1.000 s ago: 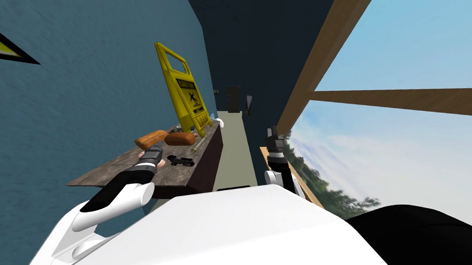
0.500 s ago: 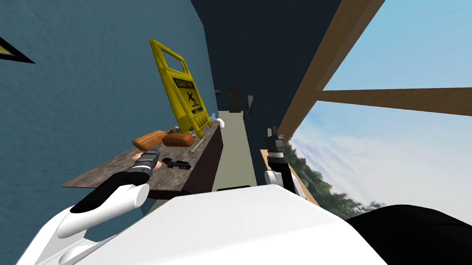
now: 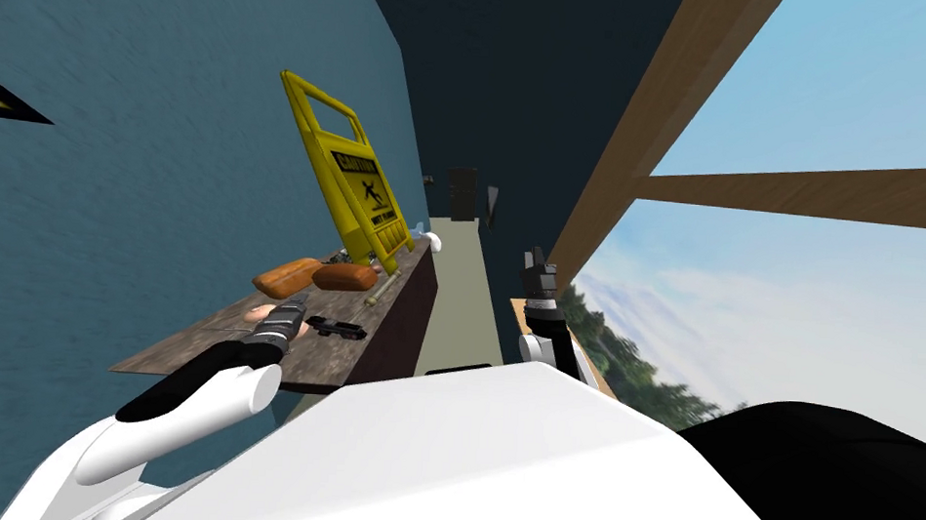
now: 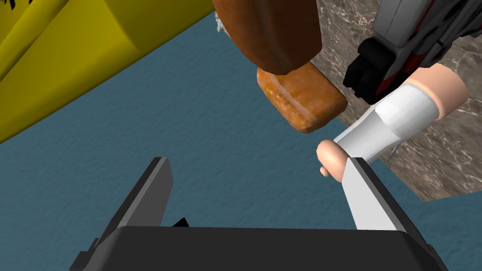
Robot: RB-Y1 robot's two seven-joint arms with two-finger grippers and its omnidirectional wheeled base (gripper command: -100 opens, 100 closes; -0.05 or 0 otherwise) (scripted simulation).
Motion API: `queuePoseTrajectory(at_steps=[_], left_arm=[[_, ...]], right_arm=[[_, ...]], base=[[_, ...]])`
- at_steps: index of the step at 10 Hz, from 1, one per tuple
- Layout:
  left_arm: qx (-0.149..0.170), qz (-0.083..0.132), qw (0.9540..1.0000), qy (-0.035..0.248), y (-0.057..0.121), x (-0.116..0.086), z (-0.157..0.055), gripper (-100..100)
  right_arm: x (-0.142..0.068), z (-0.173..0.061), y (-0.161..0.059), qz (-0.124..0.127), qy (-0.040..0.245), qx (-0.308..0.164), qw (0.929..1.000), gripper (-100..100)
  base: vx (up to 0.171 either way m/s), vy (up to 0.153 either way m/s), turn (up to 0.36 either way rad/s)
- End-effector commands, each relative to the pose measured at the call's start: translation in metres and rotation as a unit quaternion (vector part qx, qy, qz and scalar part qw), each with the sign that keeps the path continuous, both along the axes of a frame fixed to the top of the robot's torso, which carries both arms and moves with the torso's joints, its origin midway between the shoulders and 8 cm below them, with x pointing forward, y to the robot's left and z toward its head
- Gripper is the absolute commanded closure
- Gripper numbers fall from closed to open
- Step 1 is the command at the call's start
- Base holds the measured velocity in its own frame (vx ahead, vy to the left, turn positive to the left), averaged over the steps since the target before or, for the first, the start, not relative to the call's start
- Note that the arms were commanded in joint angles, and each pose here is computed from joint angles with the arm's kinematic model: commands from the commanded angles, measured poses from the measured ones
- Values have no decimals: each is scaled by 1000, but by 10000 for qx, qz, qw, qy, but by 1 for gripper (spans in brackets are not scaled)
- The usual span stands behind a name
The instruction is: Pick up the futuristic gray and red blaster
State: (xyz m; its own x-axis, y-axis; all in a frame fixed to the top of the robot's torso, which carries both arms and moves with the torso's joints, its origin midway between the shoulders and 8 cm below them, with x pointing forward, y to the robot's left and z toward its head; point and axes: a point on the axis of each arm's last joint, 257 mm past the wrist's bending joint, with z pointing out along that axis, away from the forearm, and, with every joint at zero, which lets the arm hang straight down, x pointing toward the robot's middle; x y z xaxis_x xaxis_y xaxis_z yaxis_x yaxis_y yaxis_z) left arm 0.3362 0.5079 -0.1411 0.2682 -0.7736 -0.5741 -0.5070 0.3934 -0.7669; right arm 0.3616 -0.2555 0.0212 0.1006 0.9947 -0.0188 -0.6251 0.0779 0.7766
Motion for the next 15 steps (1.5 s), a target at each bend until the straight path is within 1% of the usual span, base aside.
queuePoseTrajectory(at_steps=[1, 2, 3, 4, 5, 6, 7, 8, 9, 10, 11, 12, 13, 14, 15], left_arm=[[8, 128, 9996, 233, 12, -11, -6, -100], [-60, 176, 9991, 368, 12, -15, -13, -100], [-99, 203, 9987, 447, 13, -17, -17, -100], [-85, 303, 9975, 631, 22, -28, -21, -100], [-151, 346, 9964, 759, 22, -32, -28, -100], [-177, 363, 9959, 809, 22, -34, -30, -100], [-187, 461, 9936, 1016, 30, -47, -36, -100], [-245, 495, 9921, 1124, 30, -50, -41, -100], [-266, 508, 9916, 1163, 30, -52, -43, -100], [-291, 597, 9882, 1377, 37, -65, -49, -100], [-343, 626, 9865, 1471, 36, -69, -53, -100], [-357, 695, 9832, 1648, 42, -82, -57, -100], [-440, 736, 9801, 1791, 41, -87, -64, -100], [-466, 749, 9790, 1837, 40, -89, -66, -100], [-491, 808, 9749, 2015, 45, -102, -70, -100]], right_arm=[[0, 0, 0, 0, 0, 0, 10000, 0], [0, 0, 0, 0, 1, 0, 10000, 0], [0, 0, 0, 0, 0, 0, 10000, 0], [0, 0, 0, 0, 0, 0, 10000, 0], [0, 0, 0, 0, 1, 0, 10000, 0], [0, 0, 0, 0, 0, 0, 10000, 0], [0, 0, 0, 0, 0, 0, 10000, 0], [0, 0, 0, 0, 0, 0, 10000, 0], [0, 0, 0, 0, 0, 0, 10000, 0], [0, 0, 0, 0, 0, 0, 10000, 0], [0, 0, 0, 0, 1, 0, 10000, 0], [0, 0, 0, 0, 0, 0, 10000, 0], [0, 0, 0, 0, 1, 0, 10000, 0], [0, 0, 0, 0, 0, 0, 10000, 0], [0, 0, 0, 0, 0, 0, 10000, 0]], base=[[87, -48, 41], [102, -47, 40], [50, -18, 2], [88, -43, 32], [80, -40, 28], [34, -14, -6], [63, -29, 15], [88, -28, 18], [56, -15, 2], [87, -17, 4], [88, -22, 9], [126, -31, -11], [104, -20, 1], [37, -8, 2], [65, -10, -23]])
